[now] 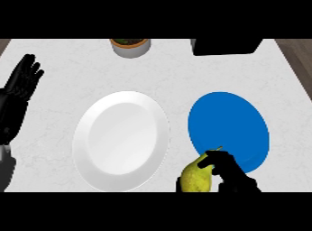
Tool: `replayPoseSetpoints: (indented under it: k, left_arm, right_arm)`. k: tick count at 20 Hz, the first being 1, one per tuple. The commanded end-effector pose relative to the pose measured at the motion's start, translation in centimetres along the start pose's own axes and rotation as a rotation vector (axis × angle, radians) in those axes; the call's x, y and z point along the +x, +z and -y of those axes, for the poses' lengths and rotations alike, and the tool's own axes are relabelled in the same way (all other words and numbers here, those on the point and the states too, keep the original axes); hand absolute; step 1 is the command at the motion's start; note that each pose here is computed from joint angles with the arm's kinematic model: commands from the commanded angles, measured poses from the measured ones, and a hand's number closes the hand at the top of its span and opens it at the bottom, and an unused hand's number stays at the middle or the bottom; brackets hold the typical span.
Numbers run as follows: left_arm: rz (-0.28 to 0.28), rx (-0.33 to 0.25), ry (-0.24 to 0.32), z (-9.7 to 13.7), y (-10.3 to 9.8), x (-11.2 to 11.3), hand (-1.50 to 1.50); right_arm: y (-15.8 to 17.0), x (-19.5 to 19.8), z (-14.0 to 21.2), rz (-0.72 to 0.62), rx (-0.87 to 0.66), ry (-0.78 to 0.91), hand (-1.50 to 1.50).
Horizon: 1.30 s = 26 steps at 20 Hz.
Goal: Pick the pear from the plate and place it in the plate
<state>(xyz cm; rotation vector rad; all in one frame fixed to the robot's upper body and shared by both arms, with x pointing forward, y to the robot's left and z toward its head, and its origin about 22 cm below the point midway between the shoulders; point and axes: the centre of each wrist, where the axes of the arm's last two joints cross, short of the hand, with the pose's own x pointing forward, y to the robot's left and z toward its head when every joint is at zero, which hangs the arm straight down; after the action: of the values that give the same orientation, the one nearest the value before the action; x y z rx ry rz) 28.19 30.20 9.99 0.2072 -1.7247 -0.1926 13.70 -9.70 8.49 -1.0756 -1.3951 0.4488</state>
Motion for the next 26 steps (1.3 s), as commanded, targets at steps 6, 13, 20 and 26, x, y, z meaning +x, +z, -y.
replayPoseSetpoints:
  k: [6,13,20,26]
  left_arm:
    - [0.048,-0.066,0.005,2.2,-1.9,1.4,0.00]
    - [0.056,-0.108,0.022,3.7,-1.6,2.0,0.00]
    - [0.061,-0.110,0.020,3.0,-3.2,2.5,0.00]
    - [0.073,-0.124,0.037,4.3,-3.0,1.8,0.00]
  right_arm:
    - [1.9,5.1,-1.0,-0.016,-0.015,-0.029,1.50]
    - [-2.4,6.4,-3.8,-0.099,-0.008,-0.002,1.50]
    - [-8.2,8.5,-6.3,-0.132,0.007,0.065,1.50]
    - [-10.2,6.7,-9.1,-0.252,0.039,-0.023,-1.50]
